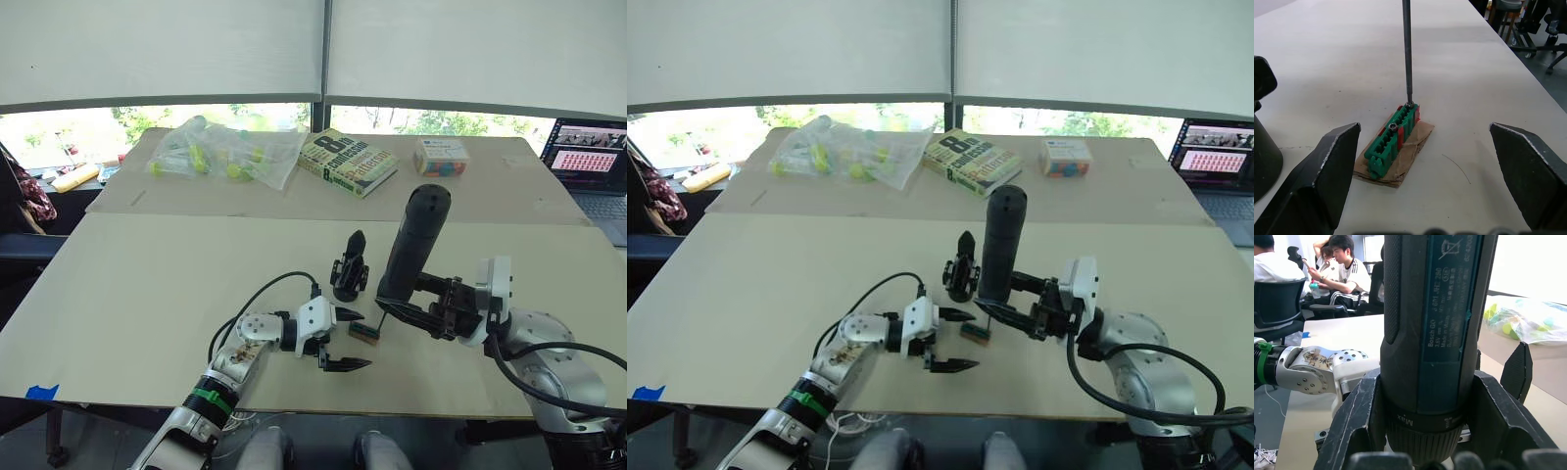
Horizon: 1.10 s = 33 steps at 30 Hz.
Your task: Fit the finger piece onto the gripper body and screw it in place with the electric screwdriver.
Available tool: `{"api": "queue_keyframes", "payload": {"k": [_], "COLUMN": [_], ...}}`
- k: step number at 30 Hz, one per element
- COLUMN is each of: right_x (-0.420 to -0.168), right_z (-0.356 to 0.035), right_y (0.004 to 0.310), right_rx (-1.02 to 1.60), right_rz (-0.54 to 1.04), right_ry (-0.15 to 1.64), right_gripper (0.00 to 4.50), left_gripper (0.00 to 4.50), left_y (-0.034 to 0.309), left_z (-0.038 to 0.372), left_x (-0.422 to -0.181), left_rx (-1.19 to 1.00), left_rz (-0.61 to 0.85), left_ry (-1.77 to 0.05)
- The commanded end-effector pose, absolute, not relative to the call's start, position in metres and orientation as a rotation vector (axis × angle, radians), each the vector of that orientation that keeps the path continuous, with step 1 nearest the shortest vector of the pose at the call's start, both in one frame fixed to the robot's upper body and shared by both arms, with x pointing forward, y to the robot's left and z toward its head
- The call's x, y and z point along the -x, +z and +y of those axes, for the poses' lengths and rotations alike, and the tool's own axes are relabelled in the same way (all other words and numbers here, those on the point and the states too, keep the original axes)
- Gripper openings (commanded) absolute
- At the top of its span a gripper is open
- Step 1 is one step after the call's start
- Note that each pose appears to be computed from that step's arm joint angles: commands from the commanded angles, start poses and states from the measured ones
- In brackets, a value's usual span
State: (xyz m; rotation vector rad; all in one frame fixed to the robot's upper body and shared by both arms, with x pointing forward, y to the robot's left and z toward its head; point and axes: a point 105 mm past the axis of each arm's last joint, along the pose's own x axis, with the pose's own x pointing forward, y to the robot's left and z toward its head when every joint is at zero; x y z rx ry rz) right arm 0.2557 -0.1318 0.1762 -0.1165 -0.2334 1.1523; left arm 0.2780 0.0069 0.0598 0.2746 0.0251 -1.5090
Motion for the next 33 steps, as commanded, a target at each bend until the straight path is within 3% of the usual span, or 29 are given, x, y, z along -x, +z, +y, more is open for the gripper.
{"api": "queue_keyframes", "payload": {"k": [1, 33], "right_x": [-0.253, -0.253], "right_z": [-0.136, -0.128], "right_y": [0.192, 0.181], "right_rx": [0.142, 0.125], "right_rz": [-0.303, -0.261], "right_ry": [1.144, 1.163], "right_gripper": [1.92, 1.92], "left_gripper": [4.50, 4.50], "left_y": [0.043, 0.043], "left_z": [0.004, 0.005], "left_x": [-0.267, -0.269], "left_rx": [-0.264, -0.266], "left_rz": [0.101, 0.103], "left_ry": [-1.543, -1.541]}}
